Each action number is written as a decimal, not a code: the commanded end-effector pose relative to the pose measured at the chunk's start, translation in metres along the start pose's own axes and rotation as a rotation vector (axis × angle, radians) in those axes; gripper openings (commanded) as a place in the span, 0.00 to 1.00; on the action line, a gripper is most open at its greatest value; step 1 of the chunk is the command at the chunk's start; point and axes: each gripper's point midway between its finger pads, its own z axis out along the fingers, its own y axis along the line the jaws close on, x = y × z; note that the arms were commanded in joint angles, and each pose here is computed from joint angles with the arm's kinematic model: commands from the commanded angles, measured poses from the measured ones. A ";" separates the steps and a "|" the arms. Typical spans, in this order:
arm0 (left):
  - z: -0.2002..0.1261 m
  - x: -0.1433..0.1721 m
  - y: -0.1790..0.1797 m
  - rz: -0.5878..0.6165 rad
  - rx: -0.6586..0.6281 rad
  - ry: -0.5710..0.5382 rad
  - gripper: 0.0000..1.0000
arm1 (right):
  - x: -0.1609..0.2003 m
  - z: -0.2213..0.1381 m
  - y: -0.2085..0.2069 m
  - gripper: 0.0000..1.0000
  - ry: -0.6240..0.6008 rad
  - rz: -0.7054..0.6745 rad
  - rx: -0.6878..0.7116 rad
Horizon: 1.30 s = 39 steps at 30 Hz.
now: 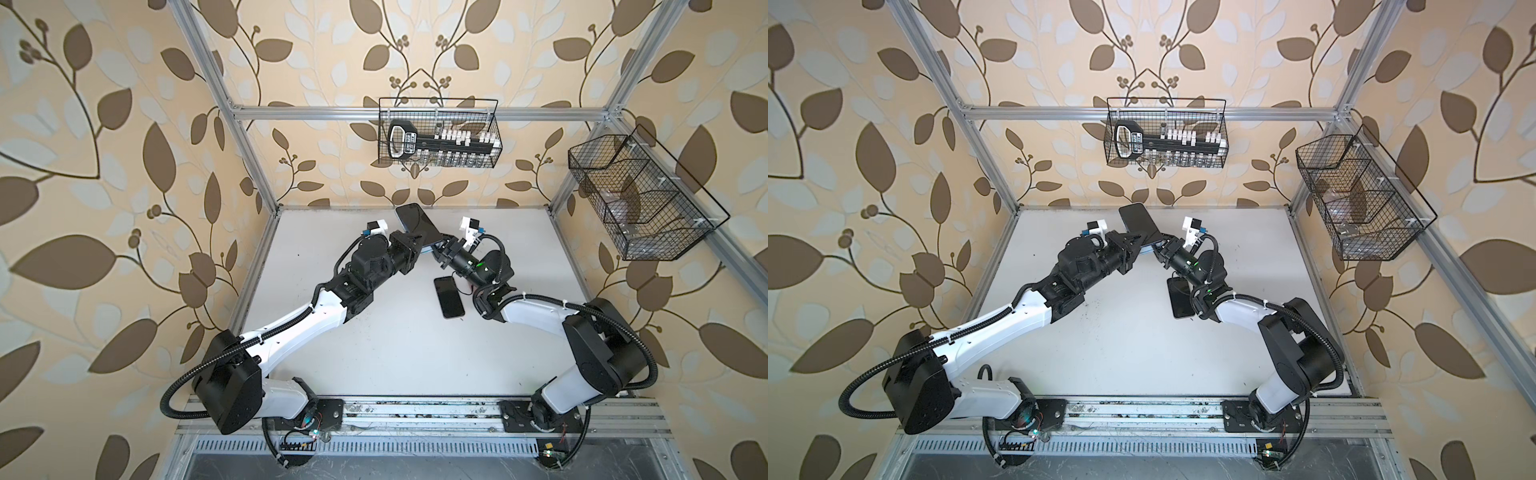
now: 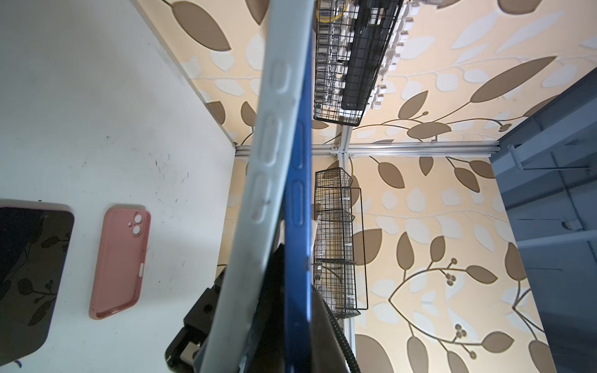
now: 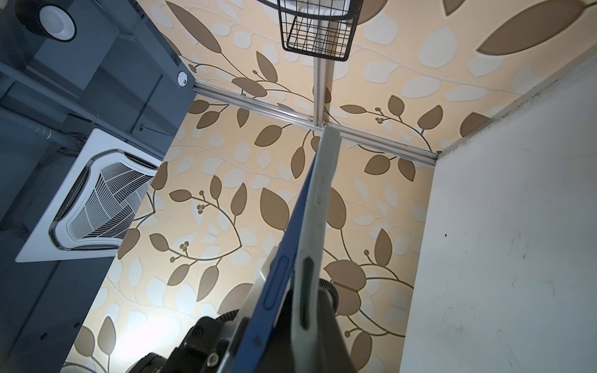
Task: Take the phone out of the phone case
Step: Remove the phone case from the phone.
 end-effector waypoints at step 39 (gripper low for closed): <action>-0.015 0.012 -0.079 -0.020 0.212 0.090 0.00 | -0.001 0.004 -0.025 0.00 -0.008 -0.012 0.052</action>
